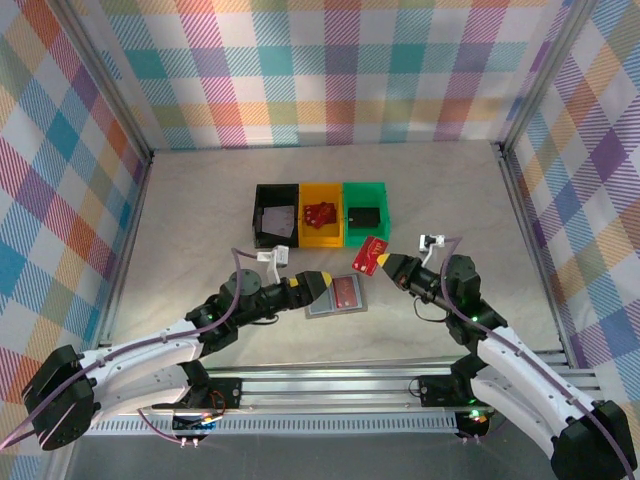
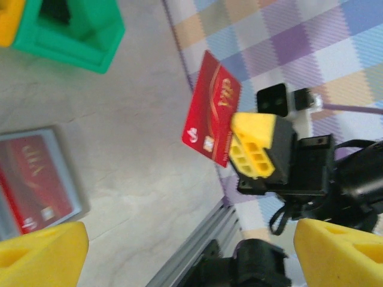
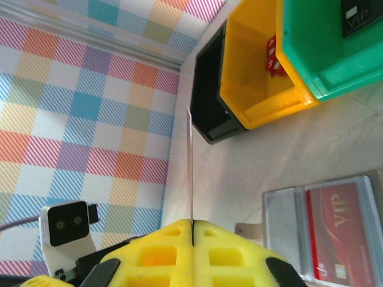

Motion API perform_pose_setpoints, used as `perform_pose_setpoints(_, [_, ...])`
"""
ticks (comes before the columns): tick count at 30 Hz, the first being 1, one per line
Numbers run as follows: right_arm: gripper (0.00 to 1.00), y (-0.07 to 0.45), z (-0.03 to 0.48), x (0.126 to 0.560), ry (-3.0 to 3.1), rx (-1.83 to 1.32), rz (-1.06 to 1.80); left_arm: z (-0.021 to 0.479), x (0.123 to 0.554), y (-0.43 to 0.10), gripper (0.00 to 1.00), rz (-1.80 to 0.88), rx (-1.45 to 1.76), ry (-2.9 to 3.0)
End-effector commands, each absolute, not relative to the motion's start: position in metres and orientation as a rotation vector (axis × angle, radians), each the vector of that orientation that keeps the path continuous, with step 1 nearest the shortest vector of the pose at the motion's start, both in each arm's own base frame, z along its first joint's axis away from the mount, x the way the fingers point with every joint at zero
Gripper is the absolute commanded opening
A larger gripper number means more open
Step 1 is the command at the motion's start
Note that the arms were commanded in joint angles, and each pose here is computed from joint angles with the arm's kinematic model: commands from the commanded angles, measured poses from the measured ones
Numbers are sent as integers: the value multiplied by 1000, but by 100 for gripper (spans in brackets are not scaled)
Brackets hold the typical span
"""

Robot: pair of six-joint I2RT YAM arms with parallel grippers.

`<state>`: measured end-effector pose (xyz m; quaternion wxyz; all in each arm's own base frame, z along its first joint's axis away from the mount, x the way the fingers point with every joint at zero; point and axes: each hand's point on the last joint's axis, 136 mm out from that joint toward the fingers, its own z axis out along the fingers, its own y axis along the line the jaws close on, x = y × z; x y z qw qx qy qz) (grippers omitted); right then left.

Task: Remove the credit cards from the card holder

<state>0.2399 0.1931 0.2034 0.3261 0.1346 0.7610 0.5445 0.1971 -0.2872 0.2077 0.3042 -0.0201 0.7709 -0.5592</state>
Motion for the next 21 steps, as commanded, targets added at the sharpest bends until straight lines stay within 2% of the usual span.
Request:
perform_pose_setpoints(1, [0, 190, 221, 247, 1899, 435, 1498, 237, 199, -300, 88, -1589, -85, 1909])
perform_pose_setpoints(13, [0, 204, 234, 244, 1864, 413, 1570, 250, 206, -338, 81, -1684, -116, 1847])
perform_pose_setpoints(21, [0, 216, 237, 239, 1855, 371, 1593, 250, 212, -351, 73, -1758, -163, 1807])
